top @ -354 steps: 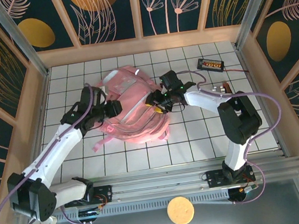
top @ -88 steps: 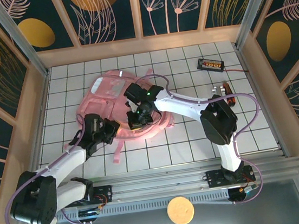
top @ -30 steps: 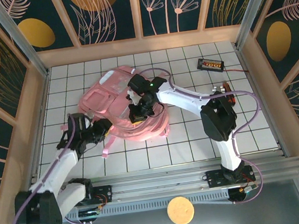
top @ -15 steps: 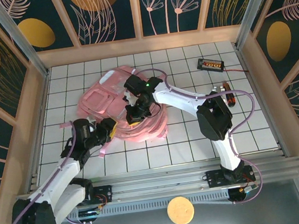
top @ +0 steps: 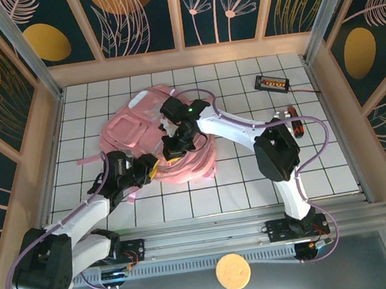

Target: Pack books, pencil case, and school supplies into a backpack

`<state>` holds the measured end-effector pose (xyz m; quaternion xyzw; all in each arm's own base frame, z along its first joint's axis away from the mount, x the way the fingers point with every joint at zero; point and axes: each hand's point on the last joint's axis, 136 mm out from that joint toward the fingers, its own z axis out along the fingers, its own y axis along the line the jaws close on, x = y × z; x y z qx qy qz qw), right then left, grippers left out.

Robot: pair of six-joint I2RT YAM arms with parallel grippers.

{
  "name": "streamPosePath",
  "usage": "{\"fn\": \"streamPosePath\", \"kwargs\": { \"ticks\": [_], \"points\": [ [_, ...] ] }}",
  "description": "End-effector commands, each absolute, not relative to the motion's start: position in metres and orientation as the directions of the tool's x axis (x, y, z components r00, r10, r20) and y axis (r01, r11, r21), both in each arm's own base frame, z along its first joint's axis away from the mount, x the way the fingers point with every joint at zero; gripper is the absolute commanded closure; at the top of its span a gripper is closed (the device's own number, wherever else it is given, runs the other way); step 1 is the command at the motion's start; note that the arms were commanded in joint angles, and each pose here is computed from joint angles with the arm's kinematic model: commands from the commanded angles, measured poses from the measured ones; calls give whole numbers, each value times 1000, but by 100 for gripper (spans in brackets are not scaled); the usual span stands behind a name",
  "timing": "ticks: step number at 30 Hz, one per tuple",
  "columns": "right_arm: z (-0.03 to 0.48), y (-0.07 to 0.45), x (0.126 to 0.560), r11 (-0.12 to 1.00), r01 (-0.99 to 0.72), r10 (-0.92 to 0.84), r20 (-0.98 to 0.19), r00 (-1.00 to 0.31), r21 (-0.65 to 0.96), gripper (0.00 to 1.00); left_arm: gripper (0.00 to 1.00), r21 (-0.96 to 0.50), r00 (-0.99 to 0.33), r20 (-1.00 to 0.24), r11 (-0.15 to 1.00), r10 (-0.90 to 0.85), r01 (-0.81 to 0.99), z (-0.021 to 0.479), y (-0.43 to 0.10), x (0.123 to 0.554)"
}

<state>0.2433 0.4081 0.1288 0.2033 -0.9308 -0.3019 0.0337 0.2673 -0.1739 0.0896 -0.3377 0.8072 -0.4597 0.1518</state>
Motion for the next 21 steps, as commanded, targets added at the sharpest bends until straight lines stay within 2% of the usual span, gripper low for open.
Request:
{"fn": "streamPosePath", "kwargs": {
  "ticks": [1,7,15,17,21],
  "points": [
    [146,420,235,694,-379,-422,-81,-903,612,100,58,-872,-741,61,325,-669,-365,106,-186,276],
    [145,420,237,695,-383,-424,-82,-902,609,100,55,-863,-739,94,316,-667,-395,99,-188,272],
    [143,416,242,699,-381,-422,-81,-903,605,100,46,-837,-744,124,334,-656,-434,86,-185,252],
    [143,416,243,697,-378,-421,-79,-903,609,100,47,-833,-736,128,330,-665,-443,82,-182,251],
    [143,417,240,691,-379,-430,-71,-900,615,100,57,-841,-719,116,318,-685,-438,80,-183,261]
  ]
}}
